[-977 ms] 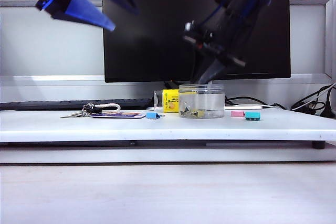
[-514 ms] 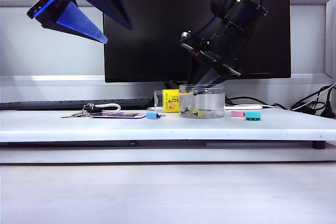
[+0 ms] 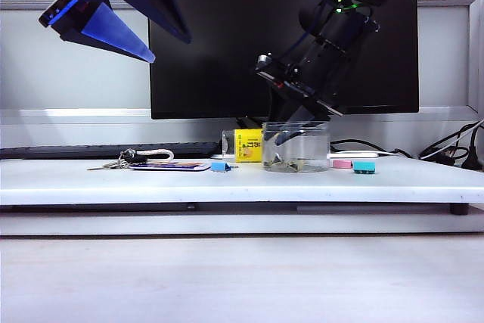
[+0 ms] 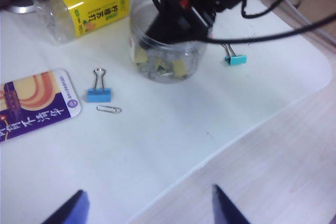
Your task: Take the clips out of the round transparent plastic box and place them on the table.
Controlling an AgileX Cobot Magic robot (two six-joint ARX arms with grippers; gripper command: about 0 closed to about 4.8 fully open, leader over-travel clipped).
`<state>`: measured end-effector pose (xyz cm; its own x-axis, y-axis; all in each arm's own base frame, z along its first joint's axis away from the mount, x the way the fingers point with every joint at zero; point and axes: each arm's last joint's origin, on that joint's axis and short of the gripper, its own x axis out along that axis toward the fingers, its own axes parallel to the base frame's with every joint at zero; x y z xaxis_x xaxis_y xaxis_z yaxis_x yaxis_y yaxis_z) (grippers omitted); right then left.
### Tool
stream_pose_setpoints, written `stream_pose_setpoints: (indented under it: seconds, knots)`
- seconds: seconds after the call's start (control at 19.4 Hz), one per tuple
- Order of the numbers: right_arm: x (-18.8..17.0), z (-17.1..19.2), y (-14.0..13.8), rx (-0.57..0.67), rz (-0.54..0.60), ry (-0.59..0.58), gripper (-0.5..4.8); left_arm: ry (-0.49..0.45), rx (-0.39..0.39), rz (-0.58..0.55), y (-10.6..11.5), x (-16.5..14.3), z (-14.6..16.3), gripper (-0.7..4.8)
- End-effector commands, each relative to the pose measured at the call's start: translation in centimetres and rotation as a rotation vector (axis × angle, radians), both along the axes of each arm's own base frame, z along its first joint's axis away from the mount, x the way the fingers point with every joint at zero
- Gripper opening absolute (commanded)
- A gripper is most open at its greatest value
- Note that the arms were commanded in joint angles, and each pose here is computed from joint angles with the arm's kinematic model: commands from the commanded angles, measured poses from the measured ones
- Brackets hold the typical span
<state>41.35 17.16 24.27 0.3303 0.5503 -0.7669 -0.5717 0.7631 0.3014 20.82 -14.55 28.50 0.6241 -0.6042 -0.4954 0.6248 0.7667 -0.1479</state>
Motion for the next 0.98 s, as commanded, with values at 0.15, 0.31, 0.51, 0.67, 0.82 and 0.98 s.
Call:
stream_pose_setpoints:
  seconds: [0.15,0.31,0.51,0.67,0.82,0.98]
  knots:
    - [0.2,1.0,0.0,-0.046,-0.026,-0.011,1.18,-0.005,-0.007,0.0,0.0,0.0,0.1,3.12]
    - [0.1,3.9,-0.2,-0.059,-0.068,0.001,1.22,-0.005,-0.008,0.001,0.0,0.0,0.1,3.12]
    - [0.0,6.3,-0.2,-0.09,-0.128,0.14,1.41,0.016,-0.043,0.017,-0.1,0.0,0.5,3.12]
    - [0.3,4.8,-0.1,-0.114,-0.159,0.235,1.41,0.056,-0.042,0.024,0.0,-0.1,0.2,3.11]
    - [0.5,3.7,0.3,-0.124,-0.172,0.278,1.4,0.089,-0.018,0.025,0.1,-0.3,-0.1,3.1]
    - [0.4,3.6,1.0,-0.117,-0.17,0.283,1.4,0.099,-0.012,0.025,0.2,-0.3,-0.2,3.1]
